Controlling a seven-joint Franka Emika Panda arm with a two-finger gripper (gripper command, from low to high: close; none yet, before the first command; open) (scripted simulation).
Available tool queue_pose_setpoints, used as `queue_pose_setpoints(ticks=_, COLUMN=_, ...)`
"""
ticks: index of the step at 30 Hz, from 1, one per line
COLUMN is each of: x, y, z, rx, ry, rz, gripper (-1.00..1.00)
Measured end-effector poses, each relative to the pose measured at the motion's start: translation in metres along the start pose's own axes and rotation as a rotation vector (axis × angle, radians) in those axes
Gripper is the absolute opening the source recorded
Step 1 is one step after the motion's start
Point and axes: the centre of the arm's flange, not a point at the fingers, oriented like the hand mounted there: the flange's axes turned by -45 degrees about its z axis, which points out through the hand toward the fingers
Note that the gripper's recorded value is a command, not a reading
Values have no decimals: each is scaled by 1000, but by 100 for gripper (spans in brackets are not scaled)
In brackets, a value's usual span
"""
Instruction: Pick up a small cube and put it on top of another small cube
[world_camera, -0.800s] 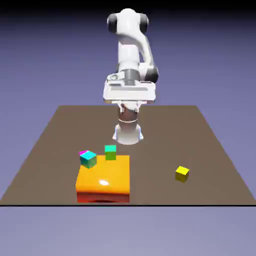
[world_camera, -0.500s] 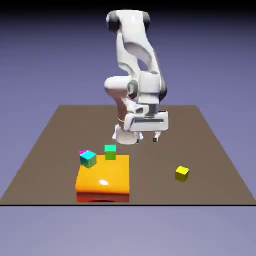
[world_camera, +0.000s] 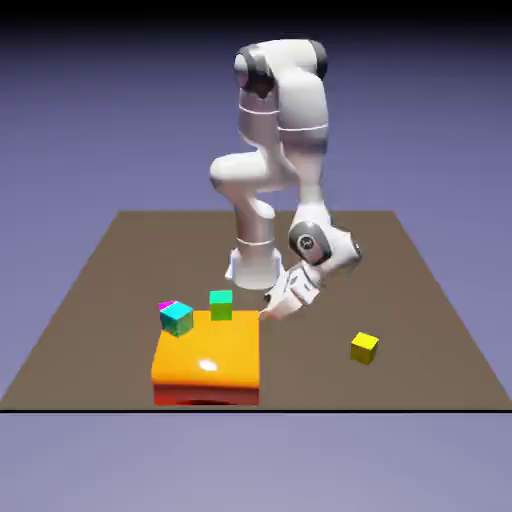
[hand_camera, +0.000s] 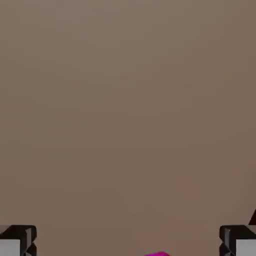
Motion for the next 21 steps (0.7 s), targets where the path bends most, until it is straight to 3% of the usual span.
queue_pose_setpoints(ticks=8, x=18, y=-42, z=48, rx=-325, ry=-325, rz=-370, gripper=0)
queue_pose_setpoints(ticks=21, x=-70, y=-38, z=169, rx=-296, ry=-364, rz=-99, gripper=0)
